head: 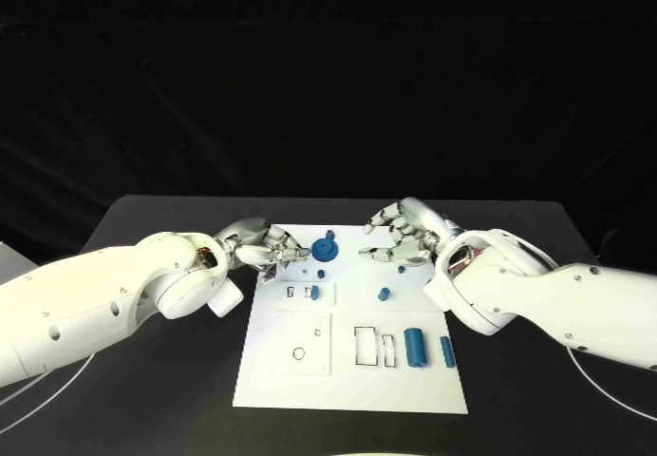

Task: Assemble the parts on the task board

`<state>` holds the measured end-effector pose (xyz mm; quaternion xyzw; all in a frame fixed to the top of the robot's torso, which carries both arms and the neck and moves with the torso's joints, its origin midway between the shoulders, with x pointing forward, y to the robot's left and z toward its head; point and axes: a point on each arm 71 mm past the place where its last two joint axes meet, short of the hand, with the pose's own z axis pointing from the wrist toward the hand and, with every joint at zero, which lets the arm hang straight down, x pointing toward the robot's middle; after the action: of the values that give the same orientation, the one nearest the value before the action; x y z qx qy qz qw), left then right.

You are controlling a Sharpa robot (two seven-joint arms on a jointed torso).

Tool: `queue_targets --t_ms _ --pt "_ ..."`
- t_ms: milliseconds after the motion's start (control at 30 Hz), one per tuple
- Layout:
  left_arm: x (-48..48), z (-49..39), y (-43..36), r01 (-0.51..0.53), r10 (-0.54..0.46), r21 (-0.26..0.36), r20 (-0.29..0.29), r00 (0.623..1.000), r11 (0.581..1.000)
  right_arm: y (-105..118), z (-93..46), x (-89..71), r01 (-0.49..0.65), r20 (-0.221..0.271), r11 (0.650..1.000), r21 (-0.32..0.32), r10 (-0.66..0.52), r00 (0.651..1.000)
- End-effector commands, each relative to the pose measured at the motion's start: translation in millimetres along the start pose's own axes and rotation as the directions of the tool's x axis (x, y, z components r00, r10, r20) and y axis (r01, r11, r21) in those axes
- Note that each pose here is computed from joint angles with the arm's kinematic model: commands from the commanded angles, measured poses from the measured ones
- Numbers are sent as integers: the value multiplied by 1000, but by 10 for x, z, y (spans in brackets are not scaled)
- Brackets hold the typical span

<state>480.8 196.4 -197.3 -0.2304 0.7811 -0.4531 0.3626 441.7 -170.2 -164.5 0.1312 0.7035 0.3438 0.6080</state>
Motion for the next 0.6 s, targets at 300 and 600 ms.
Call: queue_targets --t_ms 300,600 --pt "18 159 -61 -367 354 -247 -100 930 897 -211 -49 -206 -77 2 995 68 77 997" --pt "115 298 -174 -451 410 -277 -196 891 848 -284 -47 -245 -70 1 993 99 70 998"
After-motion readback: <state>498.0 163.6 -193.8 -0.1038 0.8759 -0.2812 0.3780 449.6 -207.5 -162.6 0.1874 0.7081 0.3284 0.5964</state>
